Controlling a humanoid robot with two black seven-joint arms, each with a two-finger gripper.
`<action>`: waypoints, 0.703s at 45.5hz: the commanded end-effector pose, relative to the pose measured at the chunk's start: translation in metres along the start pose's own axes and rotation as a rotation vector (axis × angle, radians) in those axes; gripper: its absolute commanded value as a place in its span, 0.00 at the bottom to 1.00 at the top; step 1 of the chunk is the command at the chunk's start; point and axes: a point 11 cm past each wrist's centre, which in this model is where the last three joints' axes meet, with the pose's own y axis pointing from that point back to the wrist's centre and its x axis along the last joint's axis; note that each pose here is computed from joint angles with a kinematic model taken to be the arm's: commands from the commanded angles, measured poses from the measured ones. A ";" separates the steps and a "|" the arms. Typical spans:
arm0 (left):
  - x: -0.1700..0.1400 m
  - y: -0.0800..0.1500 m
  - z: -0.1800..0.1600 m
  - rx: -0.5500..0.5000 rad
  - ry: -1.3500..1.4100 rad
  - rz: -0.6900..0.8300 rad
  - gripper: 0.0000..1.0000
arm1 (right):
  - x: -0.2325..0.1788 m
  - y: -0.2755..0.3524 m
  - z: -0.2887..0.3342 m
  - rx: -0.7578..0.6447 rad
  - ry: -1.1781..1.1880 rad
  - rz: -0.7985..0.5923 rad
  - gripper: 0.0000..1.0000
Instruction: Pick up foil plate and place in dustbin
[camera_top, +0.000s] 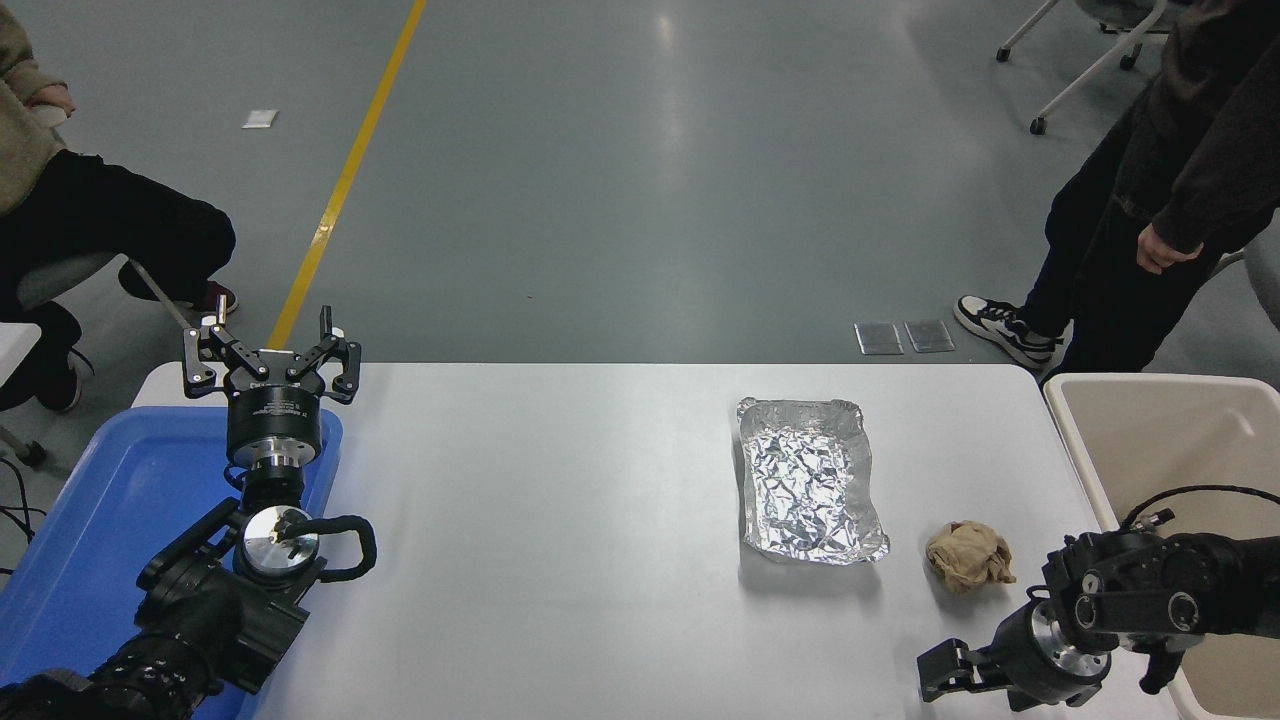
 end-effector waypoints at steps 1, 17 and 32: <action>0.000 0.001 -0.001 -0.001 -0.002 0.000 0.99 | 0.000 -0.001 -0.003 0.008 -0.001 0.000 1.00; 0.000 0.001 -0.001 0.003 0.000 -0.001 0.99 | 0.002 0.001 -0.009 0.025 -0.001 0.003 1.00; 0.000 0.000 -0.001 0.002 0.000 -0.001 0.99 | 0.022 0.045 0.004 0.024 -0.029 0.057 1.00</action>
